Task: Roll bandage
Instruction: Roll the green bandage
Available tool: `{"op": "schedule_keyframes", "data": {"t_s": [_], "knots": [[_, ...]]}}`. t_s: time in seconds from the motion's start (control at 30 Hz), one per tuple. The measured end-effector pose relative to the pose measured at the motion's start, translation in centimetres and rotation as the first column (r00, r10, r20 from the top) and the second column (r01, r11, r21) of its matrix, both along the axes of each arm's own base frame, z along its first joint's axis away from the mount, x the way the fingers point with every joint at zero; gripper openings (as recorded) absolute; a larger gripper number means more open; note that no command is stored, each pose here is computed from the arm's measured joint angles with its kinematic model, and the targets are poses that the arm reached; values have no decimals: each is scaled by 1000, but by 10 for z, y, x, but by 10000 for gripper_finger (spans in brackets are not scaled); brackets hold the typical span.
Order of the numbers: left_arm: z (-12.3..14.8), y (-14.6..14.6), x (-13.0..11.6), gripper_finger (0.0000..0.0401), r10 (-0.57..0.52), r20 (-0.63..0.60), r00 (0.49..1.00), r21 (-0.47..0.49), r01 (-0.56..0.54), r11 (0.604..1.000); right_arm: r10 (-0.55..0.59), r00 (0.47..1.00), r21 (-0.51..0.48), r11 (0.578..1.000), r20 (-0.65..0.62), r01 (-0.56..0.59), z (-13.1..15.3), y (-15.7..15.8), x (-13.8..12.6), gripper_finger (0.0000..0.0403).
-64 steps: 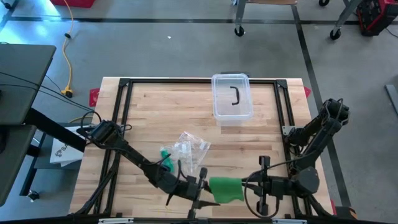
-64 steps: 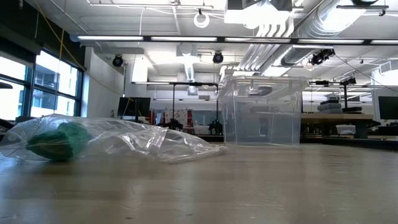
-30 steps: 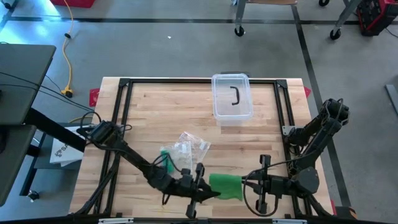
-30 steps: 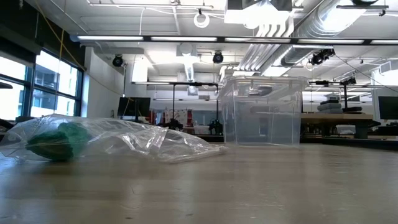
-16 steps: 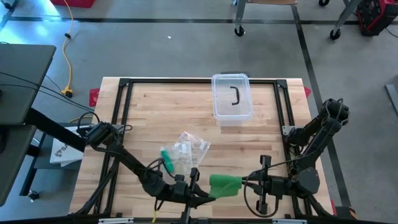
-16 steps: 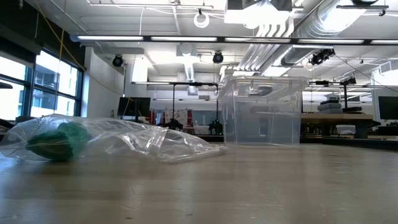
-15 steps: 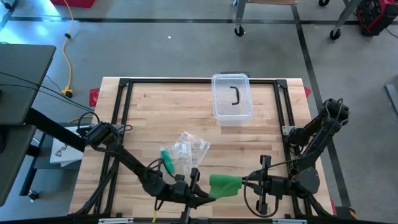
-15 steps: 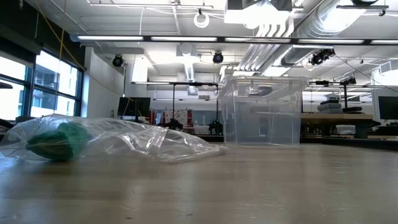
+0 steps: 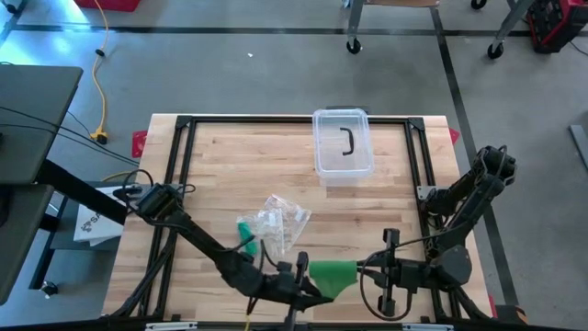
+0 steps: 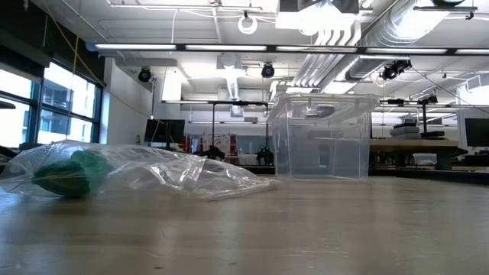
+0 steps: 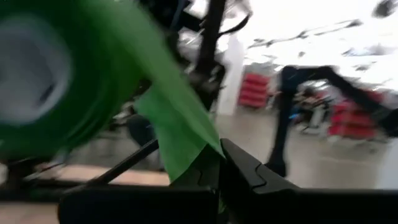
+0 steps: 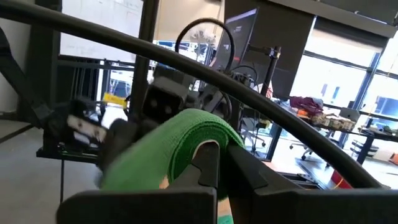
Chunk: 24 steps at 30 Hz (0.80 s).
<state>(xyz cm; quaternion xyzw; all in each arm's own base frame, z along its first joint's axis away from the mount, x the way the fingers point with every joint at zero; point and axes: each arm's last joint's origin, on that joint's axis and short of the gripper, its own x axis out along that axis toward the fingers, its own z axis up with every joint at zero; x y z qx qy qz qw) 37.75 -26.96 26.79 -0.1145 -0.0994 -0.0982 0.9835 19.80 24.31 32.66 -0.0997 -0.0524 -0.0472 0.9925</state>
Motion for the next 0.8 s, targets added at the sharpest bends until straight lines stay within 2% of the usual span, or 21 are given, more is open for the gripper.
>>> {"op": "schedule_keyframes", "data": {"t_s": [0.2, 0.37, 0.53, 0.67, 0.77, 0.8], "knots": [[-9, 3, 2, 0, 142, -83, 986, 81, -135, 987, 27, 999, -6, 1000, 20, -27, 3, 4, -6, 0], [-11, 5, 1, 0, 268, -90, 959, 176, -250, 952, 69, 997, 18, 997, 32, -70, 4, 8, -10, 0], [-11, 3, -2, 0, 364, -64, 929, 305, -329, 894, 134, 990, 92, 986, 41, -138, 3, 9, -9, 0], [-10, -1, -6, 0, 430, -25, 902, 434, -378, 818, 213, 977, 157, 964, 24, -214, -2, 10, -6, 0], [-9, -4, -10, 0, 477, 1, 879, 499, -414, 761, 224, 974, 200, 955, -7, -219, -7, 9, -2, 0], [-8, -4, -11, 0, 485, 8, 875, 505, -422, 753, 220, 975, 207, 955, -13, -213, -8, 8, -1, 0]]}}
